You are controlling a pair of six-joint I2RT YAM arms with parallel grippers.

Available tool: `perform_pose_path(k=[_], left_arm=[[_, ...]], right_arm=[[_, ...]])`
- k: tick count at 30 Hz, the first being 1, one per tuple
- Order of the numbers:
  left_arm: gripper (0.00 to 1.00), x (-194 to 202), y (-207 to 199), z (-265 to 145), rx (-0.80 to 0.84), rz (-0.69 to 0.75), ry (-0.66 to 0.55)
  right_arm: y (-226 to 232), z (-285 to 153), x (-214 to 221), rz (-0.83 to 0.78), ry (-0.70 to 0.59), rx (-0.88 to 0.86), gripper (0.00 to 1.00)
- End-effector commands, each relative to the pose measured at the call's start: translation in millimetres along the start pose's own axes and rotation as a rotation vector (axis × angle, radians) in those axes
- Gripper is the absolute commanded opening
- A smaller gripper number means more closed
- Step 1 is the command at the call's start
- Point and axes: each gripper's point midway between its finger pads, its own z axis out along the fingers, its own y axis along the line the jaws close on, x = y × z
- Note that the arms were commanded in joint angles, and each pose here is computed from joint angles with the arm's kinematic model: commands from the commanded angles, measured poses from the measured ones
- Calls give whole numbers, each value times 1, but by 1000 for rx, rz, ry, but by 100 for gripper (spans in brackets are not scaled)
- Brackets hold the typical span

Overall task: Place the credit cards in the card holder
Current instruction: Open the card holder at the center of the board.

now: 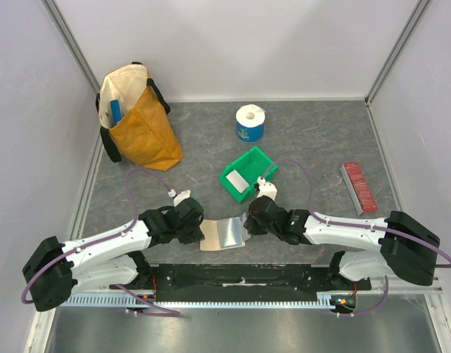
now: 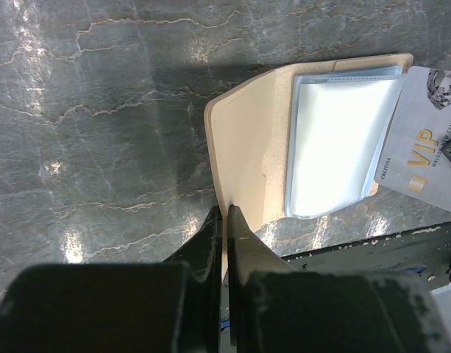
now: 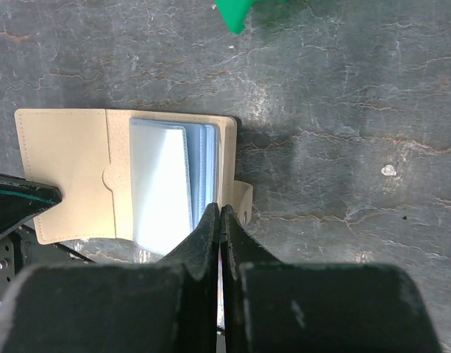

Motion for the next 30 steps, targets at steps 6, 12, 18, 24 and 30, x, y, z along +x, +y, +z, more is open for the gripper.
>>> perform_pose_path(k=[6,12,18,24,30], left_arm=[[2,-2,-2,5,12,-4,-19],[2,0,-5,8,21,7,-8],[2,1,-5,11,24,3,-6],[2,1,-10,17,49,3,-7],[2,-1,-16,22,66,8,-21]], right_arm=[[8,3,0,13,6,-43,0],[16,8,6,13,37,-68,0],[29,5,2,21,40,-122,0],[59,0,-5,29,51,-237,0],[83,-5,-10,37,52,-337,0]])
